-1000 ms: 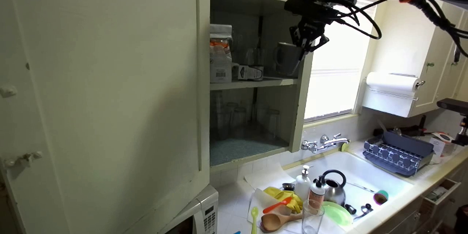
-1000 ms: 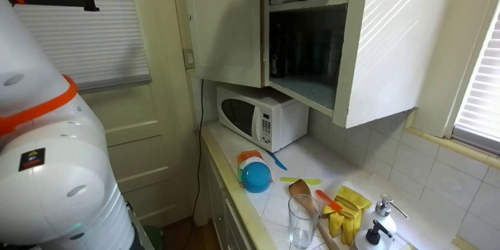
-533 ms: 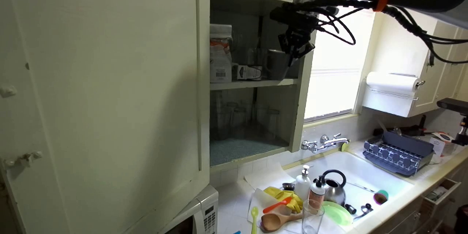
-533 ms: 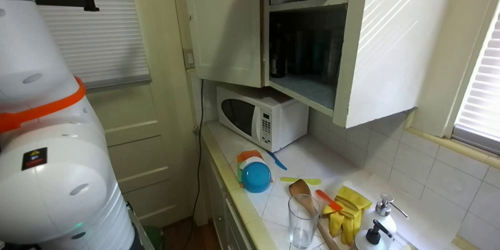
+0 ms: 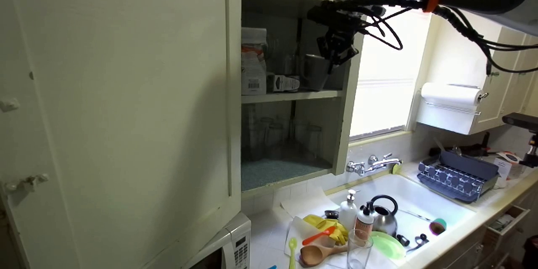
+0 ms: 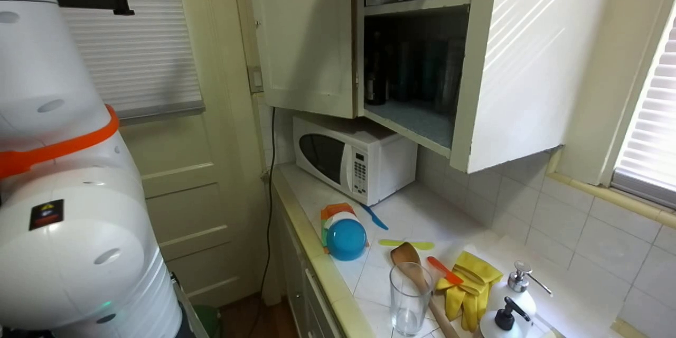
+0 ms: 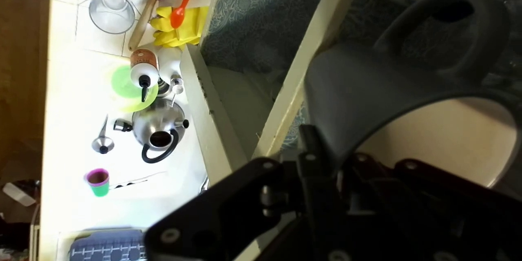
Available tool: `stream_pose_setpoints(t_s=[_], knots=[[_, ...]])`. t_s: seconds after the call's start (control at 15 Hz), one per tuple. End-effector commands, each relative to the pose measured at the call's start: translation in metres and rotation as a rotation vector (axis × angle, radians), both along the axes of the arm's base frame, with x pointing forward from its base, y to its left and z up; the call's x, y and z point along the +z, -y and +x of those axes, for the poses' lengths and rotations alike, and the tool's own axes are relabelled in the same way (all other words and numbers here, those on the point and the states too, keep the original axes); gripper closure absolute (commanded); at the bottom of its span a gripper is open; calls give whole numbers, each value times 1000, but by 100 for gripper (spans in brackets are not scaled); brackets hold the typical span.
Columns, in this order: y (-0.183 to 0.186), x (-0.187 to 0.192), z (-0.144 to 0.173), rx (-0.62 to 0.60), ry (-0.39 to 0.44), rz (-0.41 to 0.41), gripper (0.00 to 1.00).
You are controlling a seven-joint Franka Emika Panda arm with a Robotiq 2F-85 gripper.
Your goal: Put the grey mug on the second shelf of the open cabinet.
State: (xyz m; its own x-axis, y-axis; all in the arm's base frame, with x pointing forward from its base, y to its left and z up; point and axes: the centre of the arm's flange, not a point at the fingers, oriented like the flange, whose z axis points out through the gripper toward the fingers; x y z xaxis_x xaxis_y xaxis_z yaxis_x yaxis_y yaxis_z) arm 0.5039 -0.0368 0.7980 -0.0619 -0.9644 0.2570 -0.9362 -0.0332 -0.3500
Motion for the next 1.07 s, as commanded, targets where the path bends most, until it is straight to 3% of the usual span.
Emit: stream_pose_setpoints(t_s=[0.0, 0.4, 0.87, 0.93, 1.0], knots=[[3, 13, 7, -23, 57, 7, 98], [7, 9, 16, -33, 106, 0, 98], [10, 0, 26, -33, 102, 6, 98], [11, -1, 26, -36, 97, 11, 89], [12, -1, 27, -35, 94, 13, 65]])
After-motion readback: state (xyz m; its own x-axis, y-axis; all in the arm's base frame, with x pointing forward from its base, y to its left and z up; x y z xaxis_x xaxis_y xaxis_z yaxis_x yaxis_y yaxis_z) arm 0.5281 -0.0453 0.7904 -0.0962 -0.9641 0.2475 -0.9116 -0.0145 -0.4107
